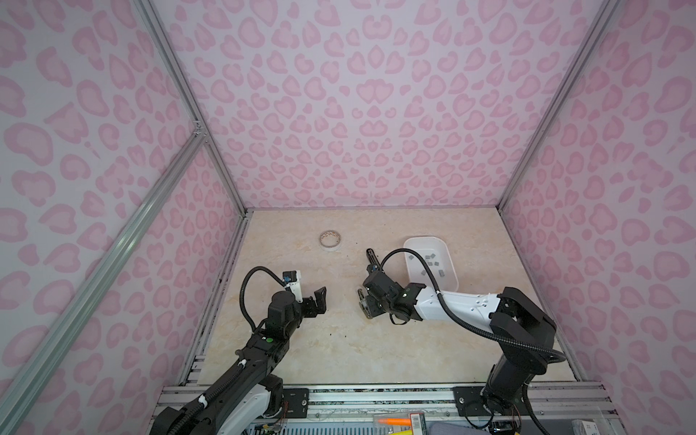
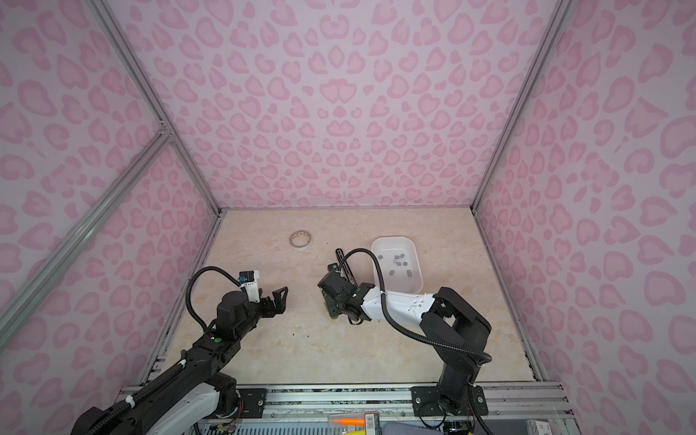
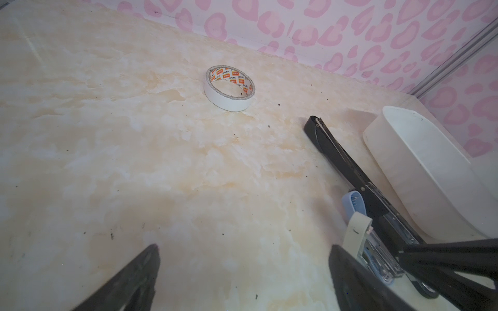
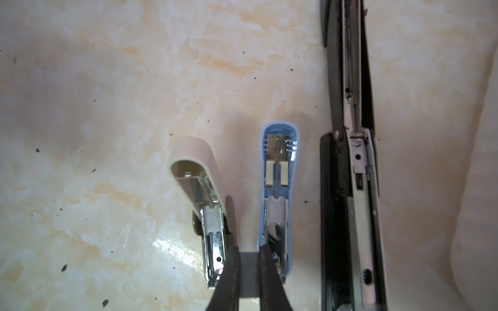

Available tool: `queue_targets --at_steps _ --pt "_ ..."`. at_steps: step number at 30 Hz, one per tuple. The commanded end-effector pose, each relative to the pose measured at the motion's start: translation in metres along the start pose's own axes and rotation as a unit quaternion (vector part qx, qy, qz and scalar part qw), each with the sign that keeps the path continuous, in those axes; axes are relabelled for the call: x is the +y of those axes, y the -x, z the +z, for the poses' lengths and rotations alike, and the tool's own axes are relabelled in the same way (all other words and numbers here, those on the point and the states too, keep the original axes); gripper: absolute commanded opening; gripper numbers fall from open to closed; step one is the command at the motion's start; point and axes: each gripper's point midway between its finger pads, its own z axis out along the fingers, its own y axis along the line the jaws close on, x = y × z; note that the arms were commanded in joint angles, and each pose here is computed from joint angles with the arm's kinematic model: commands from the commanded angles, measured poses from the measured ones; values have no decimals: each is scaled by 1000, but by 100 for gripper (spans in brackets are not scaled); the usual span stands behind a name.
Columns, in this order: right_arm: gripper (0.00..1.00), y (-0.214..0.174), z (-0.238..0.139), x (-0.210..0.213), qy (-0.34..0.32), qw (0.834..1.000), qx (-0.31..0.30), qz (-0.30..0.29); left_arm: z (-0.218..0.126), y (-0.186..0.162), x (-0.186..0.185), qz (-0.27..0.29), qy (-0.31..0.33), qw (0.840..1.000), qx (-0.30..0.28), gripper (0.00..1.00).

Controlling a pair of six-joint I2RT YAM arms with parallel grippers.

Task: Load the staples into the stapler
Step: 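Lower the staple strip into the light blue stapler's open channel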

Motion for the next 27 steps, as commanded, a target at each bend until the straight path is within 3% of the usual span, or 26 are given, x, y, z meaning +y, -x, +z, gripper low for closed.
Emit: queue_targets --at_steps 1,27 --pt "9 1 3 -4 -16 1000 -6 6 -1 12 -5 2 -8 1000 -23 99" --pt "9 -14 21 -15 -36 999 13 1 0 12 -5 4 -6 1000 -21 99"
